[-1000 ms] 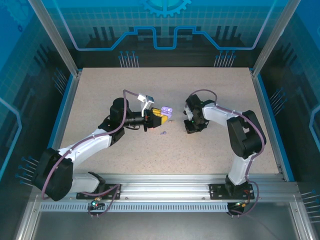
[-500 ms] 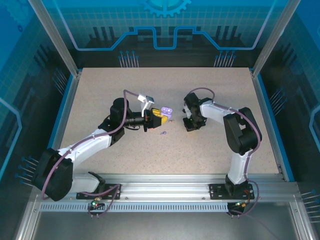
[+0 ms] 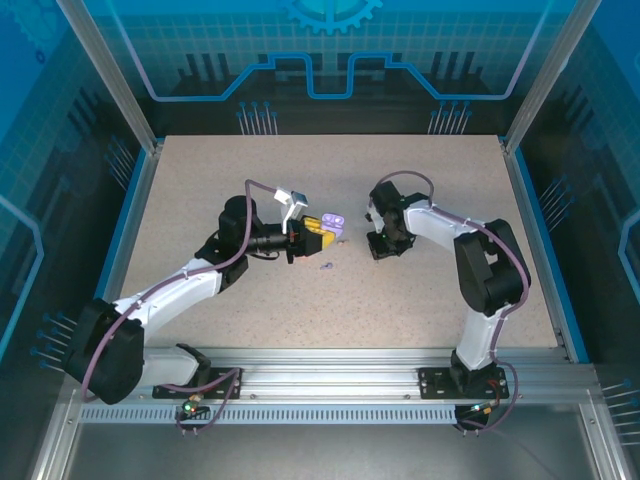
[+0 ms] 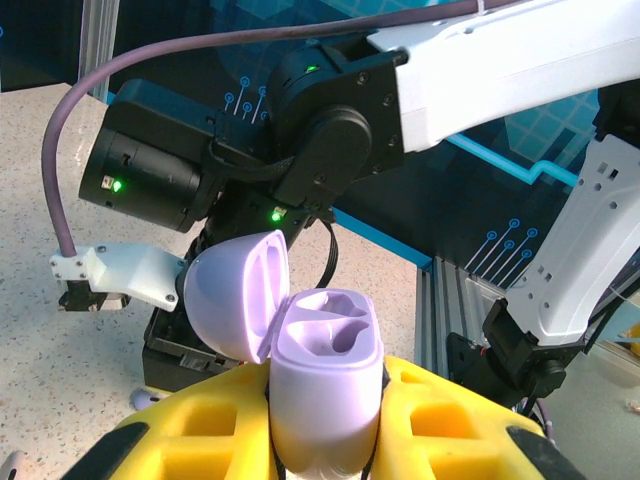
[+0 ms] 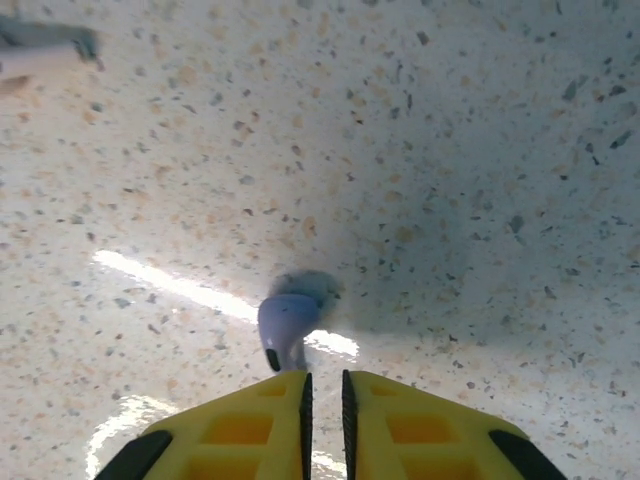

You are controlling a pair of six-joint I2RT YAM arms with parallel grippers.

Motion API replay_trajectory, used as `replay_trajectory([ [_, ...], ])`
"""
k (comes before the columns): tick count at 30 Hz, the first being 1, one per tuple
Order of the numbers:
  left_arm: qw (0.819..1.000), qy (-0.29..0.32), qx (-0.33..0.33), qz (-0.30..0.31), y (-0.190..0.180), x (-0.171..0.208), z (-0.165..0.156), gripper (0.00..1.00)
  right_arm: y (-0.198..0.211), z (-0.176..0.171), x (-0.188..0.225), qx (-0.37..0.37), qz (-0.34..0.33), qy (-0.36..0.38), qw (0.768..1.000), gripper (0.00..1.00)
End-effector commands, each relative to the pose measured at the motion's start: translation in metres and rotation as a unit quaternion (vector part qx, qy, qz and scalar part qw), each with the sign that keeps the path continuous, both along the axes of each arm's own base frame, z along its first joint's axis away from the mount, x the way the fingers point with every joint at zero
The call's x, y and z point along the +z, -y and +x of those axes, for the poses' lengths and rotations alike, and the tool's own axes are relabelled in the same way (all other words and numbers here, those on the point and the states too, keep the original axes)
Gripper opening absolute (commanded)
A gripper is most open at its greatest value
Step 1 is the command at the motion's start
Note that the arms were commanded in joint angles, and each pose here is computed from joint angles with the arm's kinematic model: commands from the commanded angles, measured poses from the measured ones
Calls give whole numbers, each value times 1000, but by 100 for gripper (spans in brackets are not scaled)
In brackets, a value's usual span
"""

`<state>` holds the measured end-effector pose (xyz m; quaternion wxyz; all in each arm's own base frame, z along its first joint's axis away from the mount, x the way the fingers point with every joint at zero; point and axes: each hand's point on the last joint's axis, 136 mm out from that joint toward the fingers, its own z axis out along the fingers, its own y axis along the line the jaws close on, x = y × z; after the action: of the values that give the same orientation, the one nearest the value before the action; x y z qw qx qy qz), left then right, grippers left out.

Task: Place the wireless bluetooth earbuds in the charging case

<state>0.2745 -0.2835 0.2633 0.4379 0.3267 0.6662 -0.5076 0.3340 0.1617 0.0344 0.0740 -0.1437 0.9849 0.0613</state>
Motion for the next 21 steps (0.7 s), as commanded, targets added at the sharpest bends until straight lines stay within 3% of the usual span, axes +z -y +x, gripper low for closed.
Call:
replay_trajectory([
  [1,1000,27,4,-2,-3,10,-1,5,-14,2,14,14,31,5,999,25],
  [9,1000,28,4,-3,-4,11,-1,5,-17,8,6,7,26,-4,1000,38],
  [21,1000,28,3,-3,-3,10,-2,5,-16,9,-10,3,0,-24,1000,37],
])
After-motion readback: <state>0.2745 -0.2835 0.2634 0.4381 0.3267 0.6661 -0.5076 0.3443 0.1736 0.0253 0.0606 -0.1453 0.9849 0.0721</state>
